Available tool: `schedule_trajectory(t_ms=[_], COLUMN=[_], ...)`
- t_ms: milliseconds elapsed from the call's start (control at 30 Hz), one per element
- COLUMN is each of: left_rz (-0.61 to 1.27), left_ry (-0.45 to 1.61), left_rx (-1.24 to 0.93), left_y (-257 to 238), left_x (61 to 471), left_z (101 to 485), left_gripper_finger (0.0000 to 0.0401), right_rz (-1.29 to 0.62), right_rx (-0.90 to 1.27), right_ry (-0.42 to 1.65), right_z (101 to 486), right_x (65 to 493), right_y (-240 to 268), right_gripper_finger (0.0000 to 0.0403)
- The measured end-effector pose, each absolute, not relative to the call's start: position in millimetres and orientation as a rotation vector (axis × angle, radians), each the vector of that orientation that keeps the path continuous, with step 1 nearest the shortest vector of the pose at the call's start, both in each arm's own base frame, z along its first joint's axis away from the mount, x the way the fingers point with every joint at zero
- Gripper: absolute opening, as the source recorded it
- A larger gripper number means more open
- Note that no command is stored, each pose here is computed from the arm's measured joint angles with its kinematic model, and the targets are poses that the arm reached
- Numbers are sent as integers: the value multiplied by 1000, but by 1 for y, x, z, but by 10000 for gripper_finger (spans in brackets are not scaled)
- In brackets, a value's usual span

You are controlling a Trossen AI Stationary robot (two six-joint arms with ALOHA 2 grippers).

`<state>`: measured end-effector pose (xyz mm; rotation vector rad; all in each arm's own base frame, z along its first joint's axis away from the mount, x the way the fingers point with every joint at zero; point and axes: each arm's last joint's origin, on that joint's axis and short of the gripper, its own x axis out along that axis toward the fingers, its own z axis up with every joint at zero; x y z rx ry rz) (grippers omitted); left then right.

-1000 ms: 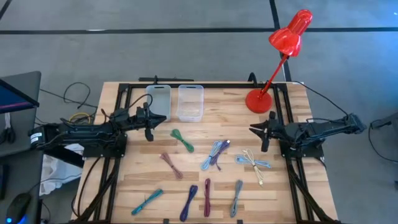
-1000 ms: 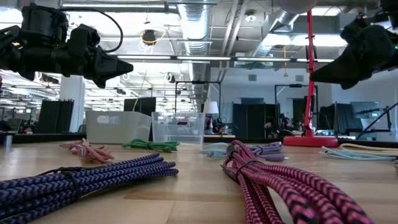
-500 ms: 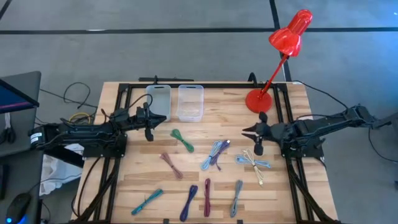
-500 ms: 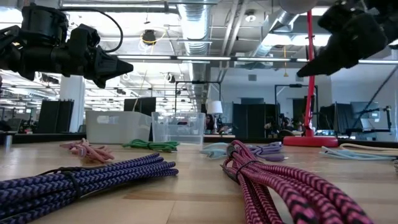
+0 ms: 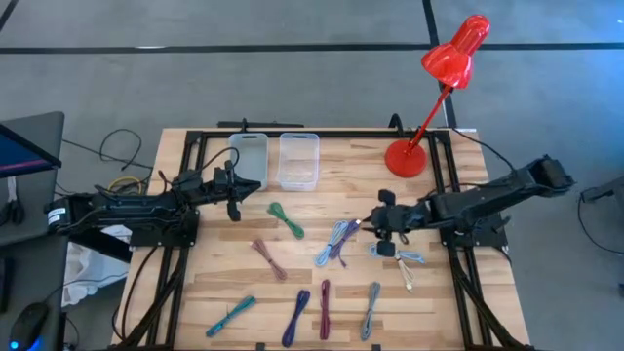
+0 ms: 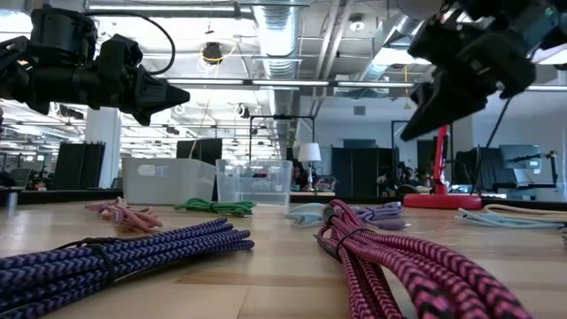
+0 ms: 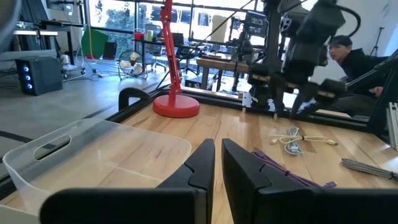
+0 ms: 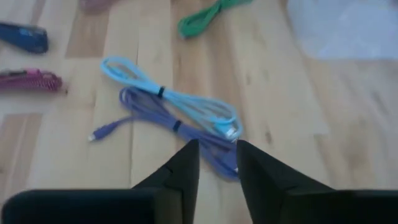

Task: Pick & Place USB Port
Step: Put the purple charge cable into the transparent bin

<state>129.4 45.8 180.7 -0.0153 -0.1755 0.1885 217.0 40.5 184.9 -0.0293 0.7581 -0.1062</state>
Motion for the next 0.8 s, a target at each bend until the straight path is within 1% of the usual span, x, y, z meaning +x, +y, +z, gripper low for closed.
schedule_trajectory(t_ms=[233,367,500,800], left_rz=[188,188,188,181], left_ry=[-175,-174,-174,-171], left_rx=[-16,-16,-21,-66], left_y=[46,46,46,46], left_x=[129,129,129,130], left_z=[181,181,180,180], left_gripper_finger=[30,30,30,30], right_rz=[-64,-66,-70,-90], right_rx=[-61,-91,-131,-210], right_ry=[772,841,894,926], right_z=[176,162,146,126], right_x=[242,253,261,269], right_y=[57,60,61,61], right_gripper_finger=[185,208,207,163])
